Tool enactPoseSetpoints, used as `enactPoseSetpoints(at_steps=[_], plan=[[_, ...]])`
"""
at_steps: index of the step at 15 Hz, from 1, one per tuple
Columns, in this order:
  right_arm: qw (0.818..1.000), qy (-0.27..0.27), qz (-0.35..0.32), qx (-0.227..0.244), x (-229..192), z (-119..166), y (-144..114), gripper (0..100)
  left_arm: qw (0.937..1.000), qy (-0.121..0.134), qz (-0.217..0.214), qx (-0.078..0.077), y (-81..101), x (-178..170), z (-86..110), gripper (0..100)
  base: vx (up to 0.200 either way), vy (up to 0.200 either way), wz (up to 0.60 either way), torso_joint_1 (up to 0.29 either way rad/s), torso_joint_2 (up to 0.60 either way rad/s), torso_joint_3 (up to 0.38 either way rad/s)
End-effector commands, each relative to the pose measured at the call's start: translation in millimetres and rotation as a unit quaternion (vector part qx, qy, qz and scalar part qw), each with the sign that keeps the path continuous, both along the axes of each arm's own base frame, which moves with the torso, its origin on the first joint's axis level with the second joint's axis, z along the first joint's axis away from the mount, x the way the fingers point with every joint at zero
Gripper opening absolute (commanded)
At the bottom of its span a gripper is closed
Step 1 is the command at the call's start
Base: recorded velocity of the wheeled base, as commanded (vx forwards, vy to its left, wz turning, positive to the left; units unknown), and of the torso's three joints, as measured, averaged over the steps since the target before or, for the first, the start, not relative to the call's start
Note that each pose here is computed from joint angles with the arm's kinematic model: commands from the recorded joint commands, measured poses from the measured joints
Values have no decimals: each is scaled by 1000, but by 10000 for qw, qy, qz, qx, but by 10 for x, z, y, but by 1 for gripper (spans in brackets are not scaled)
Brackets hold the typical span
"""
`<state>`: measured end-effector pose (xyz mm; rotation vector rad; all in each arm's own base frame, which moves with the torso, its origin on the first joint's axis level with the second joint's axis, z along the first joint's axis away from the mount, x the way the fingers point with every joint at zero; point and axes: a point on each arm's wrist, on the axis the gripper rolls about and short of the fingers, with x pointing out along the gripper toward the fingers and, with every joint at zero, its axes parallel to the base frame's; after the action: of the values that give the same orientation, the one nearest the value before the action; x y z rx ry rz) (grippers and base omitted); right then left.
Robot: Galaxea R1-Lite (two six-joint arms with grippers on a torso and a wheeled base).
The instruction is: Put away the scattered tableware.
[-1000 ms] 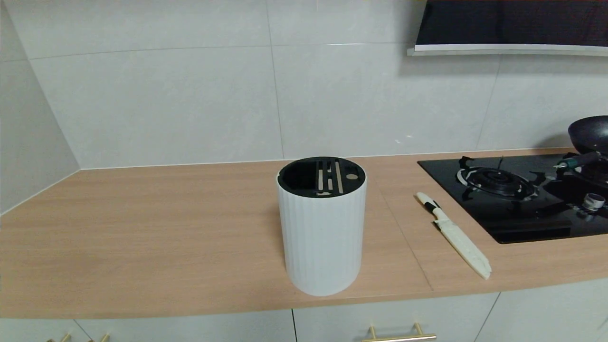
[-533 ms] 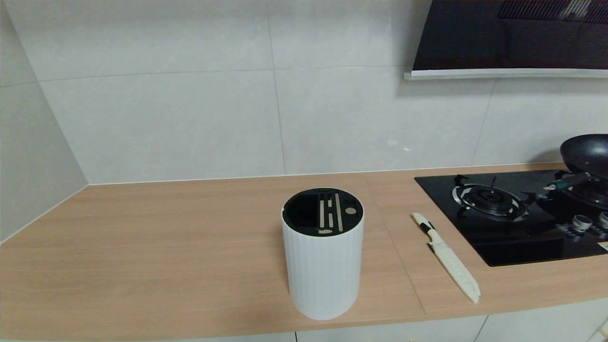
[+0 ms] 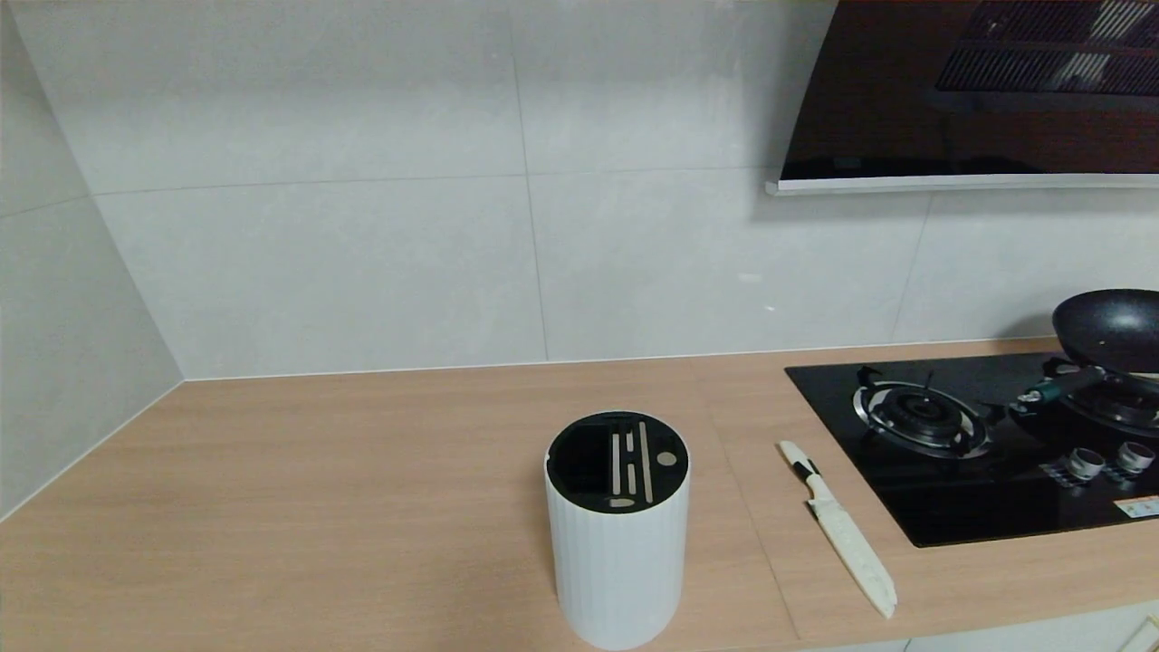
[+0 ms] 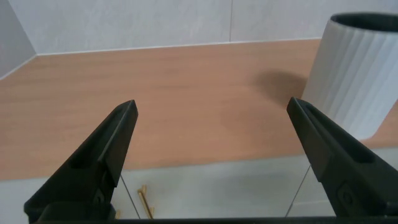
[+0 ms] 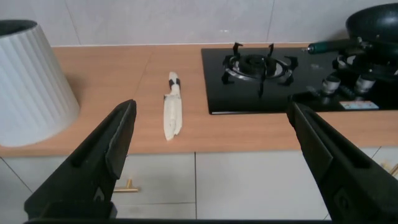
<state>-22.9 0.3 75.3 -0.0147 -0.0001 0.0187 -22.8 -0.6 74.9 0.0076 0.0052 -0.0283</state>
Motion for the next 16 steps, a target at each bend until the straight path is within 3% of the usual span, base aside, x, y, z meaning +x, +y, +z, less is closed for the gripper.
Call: enactPoseSetpoints(at_steps=[1,9,10,11,13,15,16], plan=[[10000,8,-9,4,1,0,0,100,10000,4,-4,0,0,0,0,100,0,0,0,193,-408,-207],[10000,-1,-2,-42,1,2,0,100,10000,4,-4,0,0,0,0,100,0,0,0,9,-20,-11],[9999,-117,5,-88,-8,48,0,100,10000,4,3,0,0,0,0,100,0,0,0,0,0,0],[9986,-515,81,-33,-63,334,0,100,10000,4,3,0,0,0,0,100,0,0,0,0,0,0],[9993,-140,358,-33,45,618,-1,100,10000,4,-4,0,0,0,0,100,0,0,0,0,0,0],[9961,564,681,-28,305,807,23,100,10000,4,3,0,0,0,0,100,0,0,0,0,0,0],[9888,1213,869,-2,591,907,48,100,10000,4,-4,0,0,0,0,100,0,0,0,0,0,0]])
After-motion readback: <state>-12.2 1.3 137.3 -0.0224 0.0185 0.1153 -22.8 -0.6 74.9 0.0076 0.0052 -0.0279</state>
